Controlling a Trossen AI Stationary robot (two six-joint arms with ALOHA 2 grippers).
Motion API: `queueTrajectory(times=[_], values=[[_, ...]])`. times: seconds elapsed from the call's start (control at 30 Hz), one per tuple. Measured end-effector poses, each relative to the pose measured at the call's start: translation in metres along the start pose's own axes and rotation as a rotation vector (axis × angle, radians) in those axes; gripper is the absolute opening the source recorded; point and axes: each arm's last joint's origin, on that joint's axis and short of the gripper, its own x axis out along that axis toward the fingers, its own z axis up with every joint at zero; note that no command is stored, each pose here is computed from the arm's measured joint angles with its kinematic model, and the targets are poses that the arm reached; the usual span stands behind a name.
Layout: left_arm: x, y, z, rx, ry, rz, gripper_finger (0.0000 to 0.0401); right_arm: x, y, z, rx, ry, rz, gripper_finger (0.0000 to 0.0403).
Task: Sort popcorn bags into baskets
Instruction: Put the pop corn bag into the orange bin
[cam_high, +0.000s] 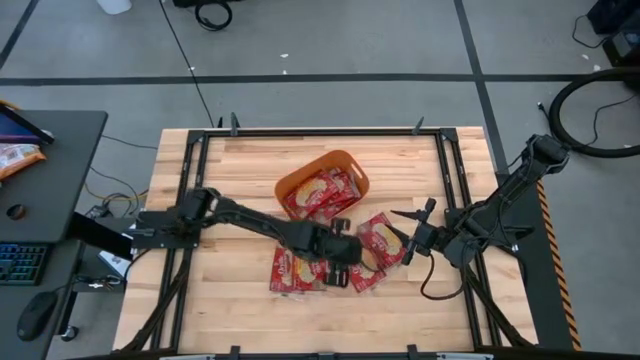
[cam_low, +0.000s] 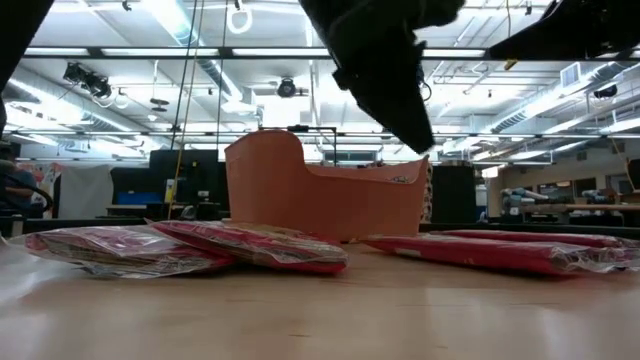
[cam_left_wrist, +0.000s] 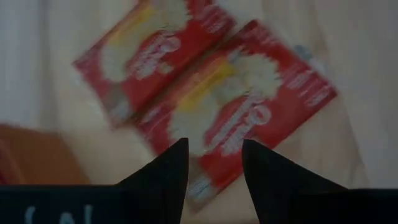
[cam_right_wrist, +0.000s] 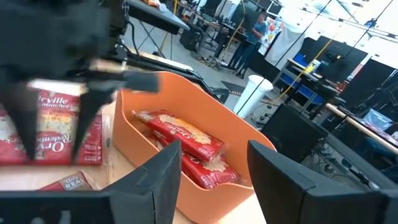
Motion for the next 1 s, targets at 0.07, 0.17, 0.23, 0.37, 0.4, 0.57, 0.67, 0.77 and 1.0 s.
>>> queueTrajectory(times=[0.07,0.17,0.23,0.37,0.4,0.57,0.67,0.77,1.0], values=[[0.010,-0.008,-0.002,0.036,0.026,-0.004,0.0155,0.000,0.000,0.000,0.005,-0.002,0.000,0.0187],[0.026,-0.018,-0.006,0.165,0.049,-0.005,0.0155,0.000,0.000,0.000,0.006,-0.001,0.000,0.0187],[0.034,-0.025,-0.009,0.299,0.059,-0.011,0.0155,0.000,0.000,0.000,0.000,0.001,0.005,0.0187],[0.045,-0.040,-0.015,0.515,0.090,0.030,0.0155,0.000,0.000,0.000,-0.002,0.001,0.006,0.0187],[0.048,-0.042,-0.017,0.547,0.103,0.034,0.0155,0.000,0.000,0.000,-0.002,0.001,0.006,0.0187],[0.055,-0.047,-0.022,0.637,0.128,0.020,0.0155,0.000,0.000,-0.001,-0.004,0.003,0.005,0.0187],[0.060,-0.045,-0.022,0.629,0.127,0.055,0.0155,0.000,0.000,-0.001,-0.005,0.004,0.005,0.0187],[0.062,-0.044,-0.024,0.623,0.137,0.052,0.0144,0.000,0.000,-0.001,-0.004,0.004,0.005,0.0187],[0.063,-0.043,-0.025,0.601,0.149,0.047,0.0036,0.000,0.000,-0.001,-0.004,0.004,0.006,0.0187]])
